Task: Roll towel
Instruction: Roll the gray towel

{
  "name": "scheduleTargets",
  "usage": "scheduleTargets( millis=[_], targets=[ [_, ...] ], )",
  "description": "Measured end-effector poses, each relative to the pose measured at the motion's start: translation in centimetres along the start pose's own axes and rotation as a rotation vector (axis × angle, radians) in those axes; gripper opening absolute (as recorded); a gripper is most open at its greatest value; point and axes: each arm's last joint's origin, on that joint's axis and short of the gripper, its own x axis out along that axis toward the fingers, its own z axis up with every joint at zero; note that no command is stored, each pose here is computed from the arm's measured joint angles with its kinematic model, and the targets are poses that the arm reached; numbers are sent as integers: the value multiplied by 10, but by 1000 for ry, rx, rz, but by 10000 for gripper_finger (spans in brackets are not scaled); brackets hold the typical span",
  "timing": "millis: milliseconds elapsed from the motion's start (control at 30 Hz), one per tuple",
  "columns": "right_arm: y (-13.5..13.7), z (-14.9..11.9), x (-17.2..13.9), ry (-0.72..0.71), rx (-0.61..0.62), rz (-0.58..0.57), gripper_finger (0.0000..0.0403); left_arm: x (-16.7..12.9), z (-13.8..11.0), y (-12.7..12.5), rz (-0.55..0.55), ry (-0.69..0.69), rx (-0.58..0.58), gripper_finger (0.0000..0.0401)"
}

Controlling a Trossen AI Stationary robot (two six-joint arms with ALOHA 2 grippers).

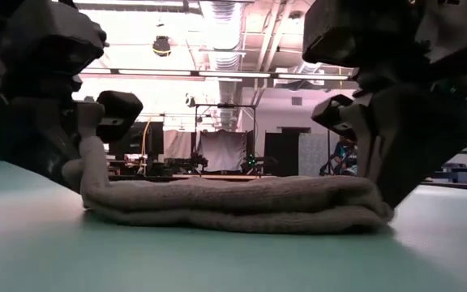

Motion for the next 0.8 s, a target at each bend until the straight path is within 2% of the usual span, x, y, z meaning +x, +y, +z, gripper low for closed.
scheduleTargets(
  millis=[233, 433, 567, 800],
  targets=[
    [3, 2, -1, 10, 155, 94, 8, 1, 2, 3, -65, -7, -264, 0],
    [5, 8, -1, 10, 304, 224, 8, 2, 3, 9, -117, -14, -461, 0],
    [7, 10, -9, -4, 362, 231, 8, 3, 3, 14, -125, -7, -574, 0],
    [6, 9, -23, -18, 381, 211, 8, 4, 3, 21, -195, 11, -665, 0]
  ],
)
